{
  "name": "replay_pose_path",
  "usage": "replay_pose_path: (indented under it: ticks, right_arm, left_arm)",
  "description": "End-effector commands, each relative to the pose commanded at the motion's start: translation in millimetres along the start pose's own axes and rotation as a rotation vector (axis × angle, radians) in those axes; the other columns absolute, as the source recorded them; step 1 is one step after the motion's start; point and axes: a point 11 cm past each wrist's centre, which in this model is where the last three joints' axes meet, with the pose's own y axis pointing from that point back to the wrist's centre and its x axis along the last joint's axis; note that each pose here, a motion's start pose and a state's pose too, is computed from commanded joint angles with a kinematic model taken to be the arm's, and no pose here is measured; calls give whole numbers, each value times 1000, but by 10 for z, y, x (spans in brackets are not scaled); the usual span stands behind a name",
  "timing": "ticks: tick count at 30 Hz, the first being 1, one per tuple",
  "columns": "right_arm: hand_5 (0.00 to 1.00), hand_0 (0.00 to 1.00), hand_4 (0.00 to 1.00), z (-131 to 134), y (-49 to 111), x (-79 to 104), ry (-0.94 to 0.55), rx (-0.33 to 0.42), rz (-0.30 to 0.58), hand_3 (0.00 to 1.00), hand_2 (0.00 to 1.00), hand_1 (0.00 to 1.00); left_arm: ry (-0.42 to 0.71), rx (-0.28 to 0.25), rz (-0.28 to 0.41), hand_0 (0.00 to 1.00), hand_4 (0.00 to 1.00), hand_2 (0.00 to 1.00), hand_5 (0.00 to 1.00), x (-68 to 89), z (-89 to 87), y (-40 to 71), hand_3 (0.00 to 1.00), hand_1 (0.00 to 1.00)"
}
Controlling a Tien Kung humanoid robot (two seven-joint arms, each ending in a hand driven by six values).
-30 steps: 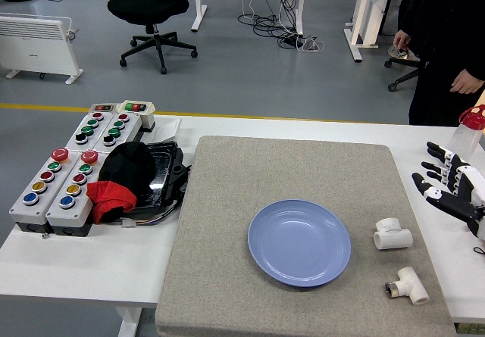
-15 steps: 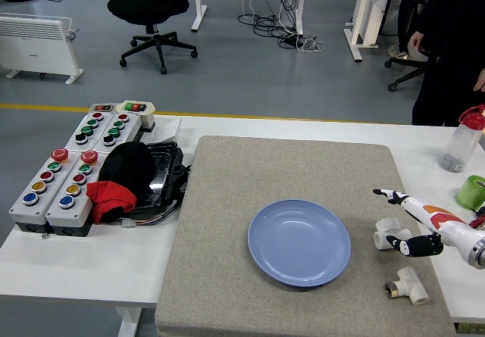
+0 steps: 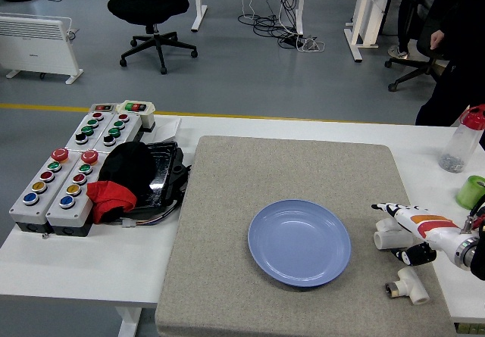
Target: Pick pipe place plate twice
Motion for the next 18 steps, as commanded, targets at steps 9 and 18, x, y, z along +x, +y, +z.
replay_pose_path:
  ticks: [9, 18]
  right_arm:
    - [95, 961, 724, 20, -86, -55, 51, -27, -20, 998, 998, 932]
    - [2, 684, 521, 24, -119, -85, 67, -32, 11, 754, 702, 685]
  left_arm:
    - [-1, 0, -1, 713, 404, 720, 998, -6, 0, 1, 662, 756]
    - [-2, 2, -2, 714, 405, 720, 998, -11, -10, 1, 661, 757]
